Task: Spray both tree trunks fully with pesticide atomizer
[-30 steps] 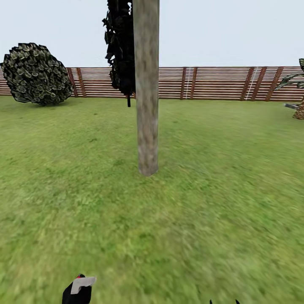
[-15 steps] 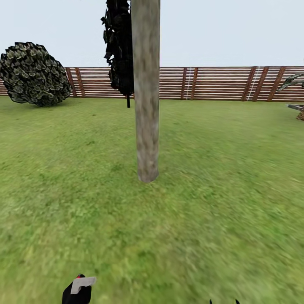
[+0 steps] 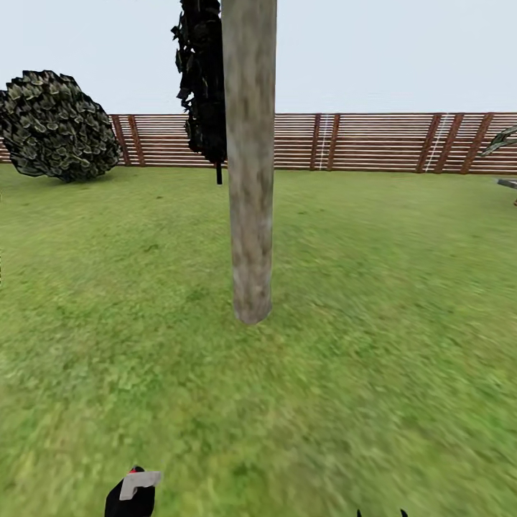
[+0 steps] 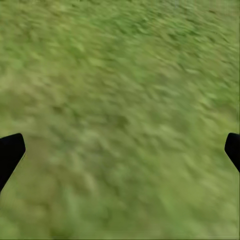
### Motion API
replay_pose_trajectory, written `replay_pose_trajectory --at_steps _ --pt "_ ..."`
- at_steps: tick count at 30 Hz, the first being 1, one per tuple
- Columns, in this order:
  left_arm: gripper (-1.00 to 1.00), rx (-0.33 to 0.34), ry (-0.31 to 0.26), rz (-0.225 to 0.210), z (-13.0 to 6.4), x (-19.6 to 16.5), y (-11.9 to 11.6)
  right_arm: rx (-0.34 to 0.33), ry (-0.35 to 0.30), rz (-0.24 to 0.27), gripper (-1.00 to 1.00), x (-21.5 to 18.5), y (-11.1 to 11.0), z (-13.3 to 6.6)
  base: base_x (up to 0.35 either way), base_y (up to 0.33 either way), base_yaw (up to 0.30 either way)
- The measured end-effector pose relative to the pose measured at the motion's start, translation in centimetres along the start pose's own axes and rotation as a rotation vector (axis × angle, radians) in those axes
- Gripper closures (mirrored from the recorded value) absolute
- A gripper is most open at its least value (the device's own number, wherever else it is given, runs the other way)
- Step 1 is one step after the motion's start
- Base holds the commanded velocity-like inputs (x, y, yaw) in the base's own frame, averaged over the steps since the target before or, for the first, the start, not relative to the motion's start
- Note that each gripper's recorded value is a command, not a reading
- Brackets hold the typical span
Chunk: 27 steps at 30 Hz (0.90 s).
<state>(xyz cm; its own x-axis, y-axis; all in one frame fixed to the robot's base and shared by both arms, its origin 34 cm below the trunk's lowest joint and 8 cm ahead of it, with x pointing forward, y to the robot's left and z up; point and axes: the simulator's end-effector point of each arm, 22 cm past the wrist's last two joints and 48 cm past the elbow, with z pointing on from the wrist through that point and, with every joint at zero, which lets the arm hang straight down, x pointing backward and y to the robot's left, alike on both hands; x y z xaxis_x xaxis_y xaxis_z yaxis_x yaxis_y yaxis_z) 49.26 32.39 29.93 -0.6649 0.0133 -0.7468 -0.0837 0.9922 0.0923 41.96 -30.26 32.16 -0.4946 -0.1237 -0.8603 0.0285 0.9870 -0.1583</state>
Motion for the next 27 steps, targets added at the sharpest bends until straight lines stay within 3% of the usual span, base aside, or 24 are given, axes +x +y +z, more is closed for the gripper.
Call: replay_pose_trajectory --at_steps 8,17,19,23,24,25,26,27 --pt "1.00 0.000 0.001 0.001 0.0 0.0 0.0 0.001 0.000 0.000 -1.00 0.0 0.0 0.0 0.345 -0.004 0.209" --pt "1.00 0.002 -0.003 0.003 0.1 -0.3 -0.2 0.001 -0.006 0.002 -1.00 -0.3 0.0 0.1 0.314 -0.113 0.022" --pt "1.00 0.007 -0.011 0.010 0.2 -0.7 -0.3 -0.015 -0.043 -0.016 -1.00 -1.7 0.2 0.8 0.283 -0.169 0.000" --pt "1.00 0.018 -0.022 0.024 0.6 -1.5 -0.4 -0.092 -0.100 -0.106 -1.00 -4.2 1.9 1.9 0.281 -0.172 0.000" --pt "1.00 0.041 -0.025 0.039 0.6 -1.7 -0.9 -0.131 -0.109 -0.162 -1.00 -5.0 2.9 2.6 0.281 -0.173 0.000" --pt "1.00 0.099 -0.026 0.085 0.7 -1.8 -1.8 -0.179 -0.105 -0.241 -1.00 -6.2 4.0 4.0 0.281 -0.173 0.000" --pt "1.00 0.114 -0.026 0.098 0.7 -1.9 -1.9 -0.191 -0.103 -0.262 -1.00 -6.6 4.3 4.5 0.281 -0.173 0.000" --pt "1.00 0.164 -0.033 0.150 0.8 -2.4 -2.2 -0.228 -0.089 -0.306 -1.00 -7.5 5.1 5.8 0.281 -0.173 0.000"
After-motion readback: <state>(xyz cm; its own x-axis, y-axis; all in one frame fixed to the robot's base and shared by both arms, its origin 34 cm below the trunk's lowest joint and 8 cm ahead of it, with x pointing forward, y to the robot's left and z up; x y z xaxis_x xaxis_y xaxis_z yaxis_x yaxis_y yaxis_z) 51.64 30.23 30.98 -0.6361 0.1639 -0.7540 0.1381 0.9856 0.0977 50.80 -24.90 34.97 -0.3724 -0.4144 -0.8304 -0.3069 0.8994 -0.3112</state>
